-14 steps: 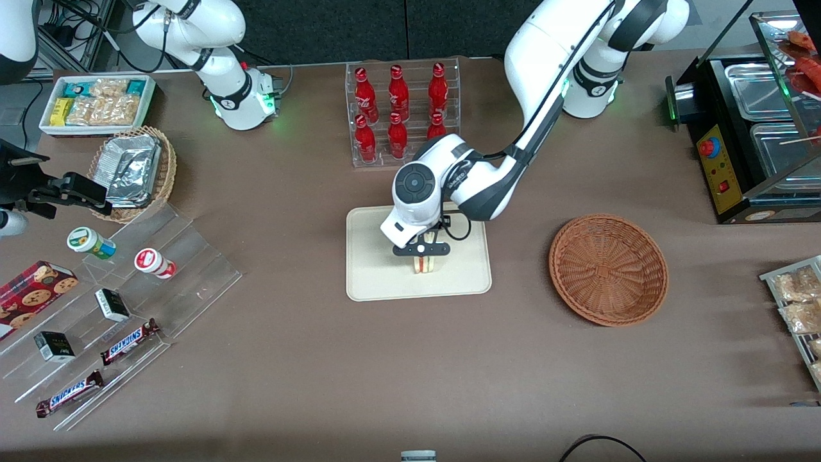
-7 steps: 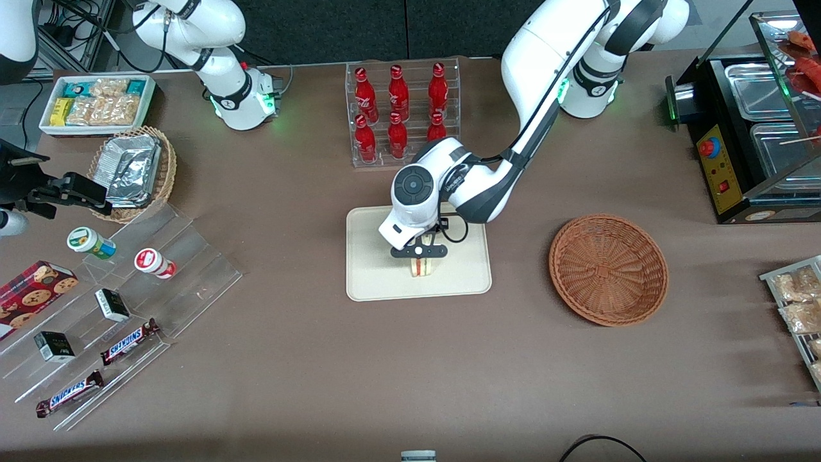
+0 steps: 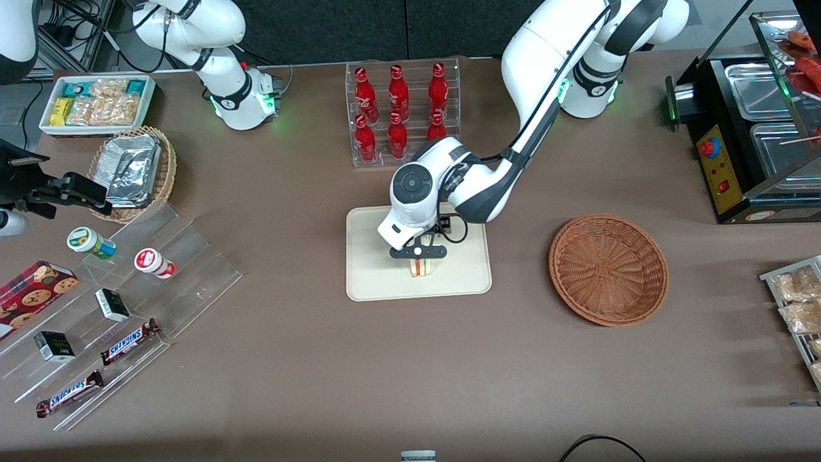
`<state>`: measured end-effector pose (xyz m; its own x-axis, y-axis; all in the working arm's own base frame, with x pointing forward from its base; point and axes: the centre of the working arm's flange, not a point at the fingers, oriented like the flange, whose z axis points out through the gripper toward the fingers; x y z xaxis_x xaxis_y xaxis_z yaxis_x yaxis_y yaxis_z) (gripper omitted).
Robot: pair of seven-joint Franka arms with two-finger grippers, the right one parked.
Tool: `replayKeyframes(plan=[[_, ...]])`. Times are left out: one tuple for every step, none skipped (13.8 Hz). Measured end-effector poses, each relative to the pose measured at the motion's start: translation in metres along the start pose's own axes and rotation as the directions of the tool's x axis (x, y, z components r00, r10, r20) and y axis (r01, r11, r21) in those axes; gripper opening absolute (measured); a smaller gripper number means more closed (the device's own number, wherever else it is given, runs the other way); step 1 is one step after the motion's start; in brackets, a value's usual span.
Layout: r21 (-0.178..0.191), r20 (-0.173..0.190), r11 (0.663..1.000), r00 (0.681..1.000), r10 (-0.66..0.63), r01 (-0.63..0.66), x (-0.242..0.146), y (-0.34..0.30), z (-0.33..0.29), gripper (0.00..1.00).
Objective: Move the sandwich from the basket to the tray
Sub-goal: 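Lower the sandwich onto the tray center with the left gripper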
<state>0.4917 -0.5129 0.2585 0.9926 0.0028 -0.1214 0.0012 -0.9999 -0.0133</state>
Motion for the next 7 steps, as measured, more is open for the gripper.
replayKeyframes(plan=[[-0.003,-0.004,1.0,1.0,-0.004,0.004,0.001,0.0,-0.003,1.0],[-0.007,-0.01,1.0,1.0,-0.007,0.007,0.002,0.0,-0.008,1.0],[-0.009,-0.016,1.0,1.0,-0.011,0.011,0.003,-0.001,-0.016,1.0],[-0.006,-0.018,1.0,1.0,-0.016,0.016,0.003,-0.003,-0.026,1.0],[-0.001,-0.019,1.0,1.0,-0.022,0.022,0.004,-0.007,-0.037,1.0],[0.001,-0.022,0.999,0.999,-0.033,0.033,0.007,-0.013,-0.05,1.0],[-0.004,-0.03,0.999,0.998,-0.047,0.047,0.013,-0.022,-0.062,1.0]])
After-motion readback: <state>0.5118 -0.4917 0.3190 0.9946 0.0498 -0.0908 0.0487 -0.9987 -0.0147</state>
